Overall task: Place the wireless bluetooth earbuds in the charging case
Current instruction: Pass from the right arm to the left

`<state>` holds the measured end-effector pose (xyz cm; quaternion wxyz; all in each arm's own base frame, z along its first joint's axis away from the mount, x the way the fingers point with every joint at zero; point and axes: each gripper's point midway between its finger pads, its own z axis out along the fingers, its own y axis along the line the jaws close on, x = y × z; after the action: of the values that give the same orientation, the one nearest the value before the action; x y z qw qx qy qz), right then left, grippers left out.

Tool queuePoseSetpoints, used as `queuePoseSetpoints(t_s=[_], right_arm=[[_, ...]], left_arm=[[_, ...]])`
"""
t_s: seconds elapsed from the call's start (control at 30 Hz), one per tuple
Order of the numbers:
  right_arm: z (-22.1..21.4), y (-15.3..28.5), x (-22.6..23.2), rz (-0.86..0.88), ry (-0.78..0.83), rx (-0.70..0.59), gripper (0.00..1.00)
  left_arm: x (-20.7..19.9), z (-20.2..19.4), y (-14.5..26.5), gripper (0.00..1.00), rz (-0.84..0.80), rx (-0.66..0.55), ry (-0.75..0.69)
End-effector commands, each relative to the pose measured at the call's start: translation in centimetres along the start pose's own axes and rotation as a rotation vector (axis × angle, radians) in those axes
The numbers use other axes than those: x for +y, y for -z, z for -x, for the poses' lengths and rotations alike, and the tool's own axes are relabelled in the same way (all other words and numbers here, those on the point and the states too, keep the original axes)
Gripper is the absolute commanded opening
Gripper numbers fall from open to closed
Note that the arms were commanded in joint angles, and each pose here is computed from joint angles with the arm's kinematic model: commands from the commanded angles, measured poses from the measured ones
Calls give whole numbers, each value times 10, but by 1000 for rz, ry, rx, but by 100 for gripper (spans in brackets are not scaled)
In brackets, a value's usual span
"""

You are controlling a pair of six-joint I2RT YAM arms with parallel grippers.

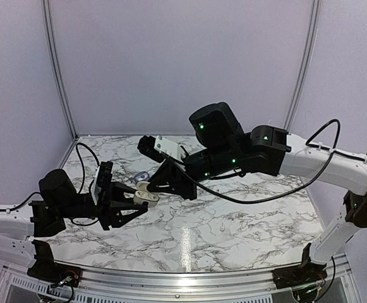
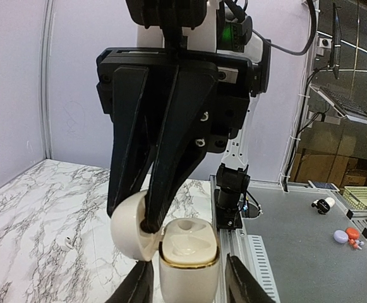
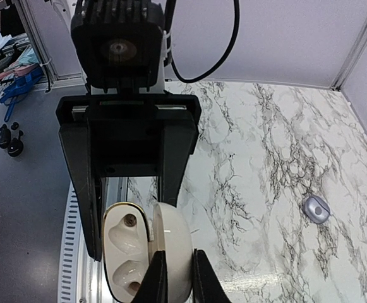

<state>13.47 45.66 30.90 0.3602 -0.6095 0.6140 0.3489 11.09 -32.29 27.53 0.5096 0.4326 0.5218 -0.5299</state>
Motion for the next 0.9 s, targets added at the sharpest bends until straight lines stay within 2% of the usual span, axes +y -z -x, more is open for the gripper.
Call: queuePoseSetpoints(t_s=[0.0, 0.27, 0.43, 0.5, 0.57, 0.6, 0.77, 0.87], right_arm=[[16, 4, 4, 11, 23, -32, 0], [15, 3, 4, 12, 27, -29, 0], [16, 3, 6, 21, 26, -30, 2], [18, 5, 5, 20, 20, -37, 22], [23, 10, 5, 13, 17, -58, 35], [23, 13, 4, 12, 9, -67, 44], [28, 42, -19, -14, -85, -164, 61], [16, 65, -46, -97, -165, -206, 64]], left_arm=[[-5, 16, -4, 38, -30, -28, -23], [-7, 13, -5, 15, -42, -21, -30], [-8, 14, -3, 7, -44, -26, -37], [-7, 14, -2, 5, -30, -28, -40], [-5, 13, -1, 4, -17, -30, -36], [-4, 12, 0, 4, -13, -29, -32], [0, 5, 0, 4, 10, -15, -11], [3, 1, 2, 3, 26, -15, 0]])
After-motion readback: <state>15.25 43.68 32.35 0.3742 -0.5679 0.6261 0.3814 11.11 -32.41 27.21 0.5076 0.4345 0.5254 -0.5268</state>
